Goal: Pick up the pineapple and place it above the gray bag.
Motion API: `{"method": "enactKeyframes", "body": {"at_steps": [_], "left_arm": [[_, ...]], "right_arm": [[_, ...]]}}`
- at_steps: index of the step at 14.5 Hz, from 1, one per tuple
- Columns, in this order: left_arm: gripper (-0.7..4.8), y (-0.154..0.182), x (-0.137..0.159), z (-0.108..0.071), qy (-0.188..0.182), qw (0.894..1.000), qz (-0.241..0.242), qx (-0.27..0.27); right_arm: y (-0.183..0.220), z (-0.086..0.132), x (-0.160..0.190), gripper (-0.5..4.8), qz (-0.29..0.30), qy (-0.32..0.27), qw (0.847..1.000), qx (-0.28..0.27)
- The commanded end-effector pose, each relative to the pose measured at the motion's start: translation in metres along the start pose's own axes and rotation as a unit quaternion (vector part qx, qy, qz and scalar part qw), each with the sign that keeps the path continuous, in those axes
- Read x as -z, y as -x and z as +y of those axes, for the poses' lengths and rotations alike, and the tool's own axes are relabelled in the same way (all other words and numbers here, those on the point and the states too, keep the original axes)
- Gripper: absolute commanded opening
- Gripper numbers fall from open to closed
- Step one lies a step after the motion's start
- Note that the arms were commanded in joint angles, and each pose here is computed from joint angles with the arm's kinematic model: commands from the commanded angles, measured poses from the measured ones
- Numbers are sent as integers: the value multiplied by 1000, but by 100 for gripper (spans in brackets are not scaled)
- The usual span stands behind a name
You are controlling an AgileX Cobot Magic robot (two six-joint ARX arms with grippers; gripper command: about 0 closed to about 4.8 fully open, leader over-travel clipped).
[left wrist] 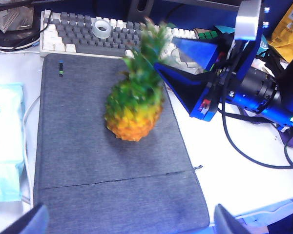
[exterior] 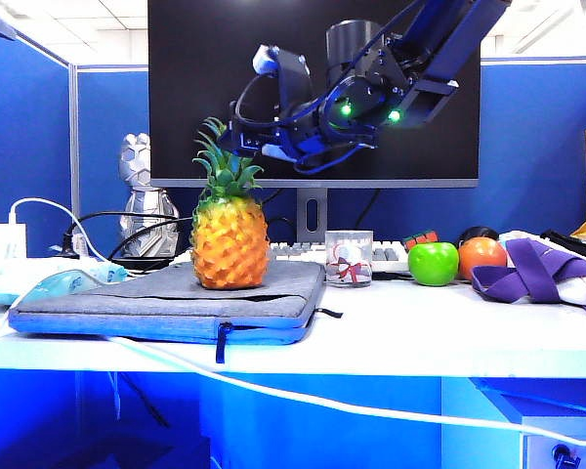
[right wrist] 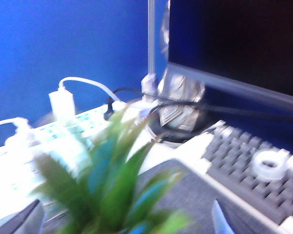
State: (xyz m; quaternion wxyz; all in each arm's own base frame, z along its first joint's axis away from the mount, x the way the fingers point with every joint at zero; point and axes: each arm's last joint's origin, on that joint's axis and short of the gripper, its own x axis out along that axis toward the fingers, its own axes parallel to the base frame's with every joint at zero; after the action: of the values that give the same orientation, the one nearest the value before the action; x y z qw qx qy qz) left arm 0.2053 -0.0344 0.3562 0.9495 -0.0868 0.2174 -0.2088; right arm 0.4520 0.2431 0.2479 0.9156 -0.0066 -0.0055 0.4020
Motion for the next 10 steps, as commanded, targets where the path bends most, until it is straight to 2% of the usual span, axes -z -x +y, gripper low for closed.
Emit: {"method": "enactKeyframes", "body": {"at_steps": [1,4,7,9,10], "left_arm": [[479,1,-3,-2,8,1000,-6,26],[479,2,-3,-3,12,999,-6,36],[479,4,-5,-5,8,999,-10,48],[479,16,-12,-10,-19,998,-33,55],[479,37,-21,-17,-61,995,-77,20]], "right_arm": [[5,4,-15,479,-3,-16,999,-39],[16,10,-42,479,3,-37,996,-79],[34,8,-63,479,41,-46,995,-81],[58,1,-86,479,66,-60,991,-99],[83,-5,-113,479,68,-61,992,-90]]}}
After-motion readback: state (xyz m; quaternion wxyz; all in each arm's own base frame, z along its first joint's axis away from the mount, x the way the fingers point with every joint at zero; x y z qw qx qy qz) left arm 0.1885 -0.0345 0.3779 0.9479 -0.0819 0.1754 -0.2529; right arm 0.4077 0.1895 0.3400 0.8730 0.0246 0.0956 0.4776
